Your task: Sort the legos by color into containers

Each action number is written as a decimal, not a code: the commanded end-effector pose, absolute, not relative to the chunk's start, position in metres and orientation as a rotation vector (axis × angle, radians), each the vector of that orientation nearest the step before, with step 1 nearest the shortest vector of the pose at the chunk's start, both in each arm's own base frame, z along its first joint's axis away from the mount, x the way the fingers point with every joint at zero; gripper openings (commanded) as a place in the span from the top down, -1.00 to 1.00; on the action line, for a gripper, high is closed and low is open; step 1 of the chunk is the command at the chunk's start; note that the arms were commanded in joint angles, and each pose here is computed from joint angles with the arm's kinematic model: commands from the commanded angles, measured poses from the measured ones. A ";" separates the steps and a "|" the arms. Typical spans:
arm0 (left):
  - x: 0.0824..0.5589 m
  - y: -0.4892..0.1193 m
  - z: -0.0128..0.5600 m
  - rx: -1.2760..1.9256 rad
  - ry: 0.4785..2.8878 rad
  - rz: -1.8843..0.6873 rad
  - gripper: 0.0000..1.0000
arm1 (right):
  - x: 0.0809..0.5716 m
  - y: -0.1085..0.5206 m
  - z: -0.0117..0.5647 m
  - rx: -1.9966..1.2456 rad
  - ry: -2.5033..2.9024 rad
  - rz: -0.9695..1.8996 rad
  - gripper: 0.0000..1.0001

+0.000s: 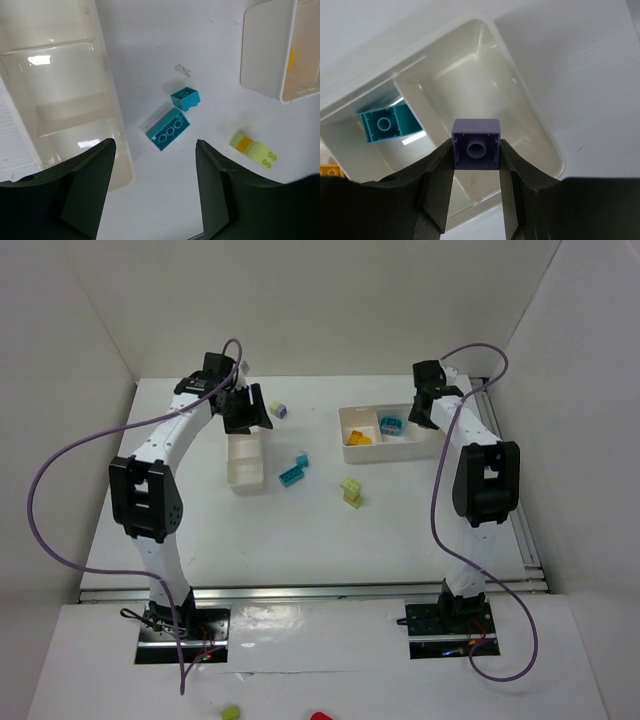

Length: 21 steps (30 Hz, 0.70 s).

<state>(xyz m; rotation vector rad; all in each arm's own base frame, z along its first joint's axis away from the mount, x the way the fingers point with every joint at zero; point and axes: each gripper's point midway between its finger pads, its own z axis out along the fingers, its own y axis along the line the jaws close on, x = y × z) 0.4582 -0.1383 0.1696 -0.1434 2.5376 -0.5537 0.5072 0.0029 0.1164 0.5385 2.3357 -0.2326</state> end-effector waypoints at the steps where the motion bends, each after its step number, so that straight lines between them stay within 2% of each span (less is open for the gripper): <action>1: 0.464 -0.136 0.172 -0.118 2.538 -0.537 -0.49 | 0.532 -0.012 0.143 0.578 2.222 -0.225 0.11; 3: 0.466 -0.139 0.171 -0.110 2.541 -0.526 -0.49 | 0.535 -0.012 0.146 0.578 2.224 -0.226 -0.25; 6: 0.475 -0.146 0.168 -0.116 2.543 -0.504 -0.52 | 0.537 -0.005 0.150 0.563 2.222 -0.205 -0.35; 10: 0.488 -0.153 0.164 -0.154 2.549 -0.471 -0.52 | 0.533 -0.002 0.167 0.546 2.180 -0.198 -0.37; 15: 0.516 -0.153 0.166 -0.241 2.505 -0.413 -0.49 | 0.528 -0.012 0.175 0.547 2.158 -0.264 -0.28; 21: 0.550 -0.167 0.150 -0.394 2.435 -0.324 -0.49 | 0.522 0.001 0.189 0.516 2.134 -0.156 -0.26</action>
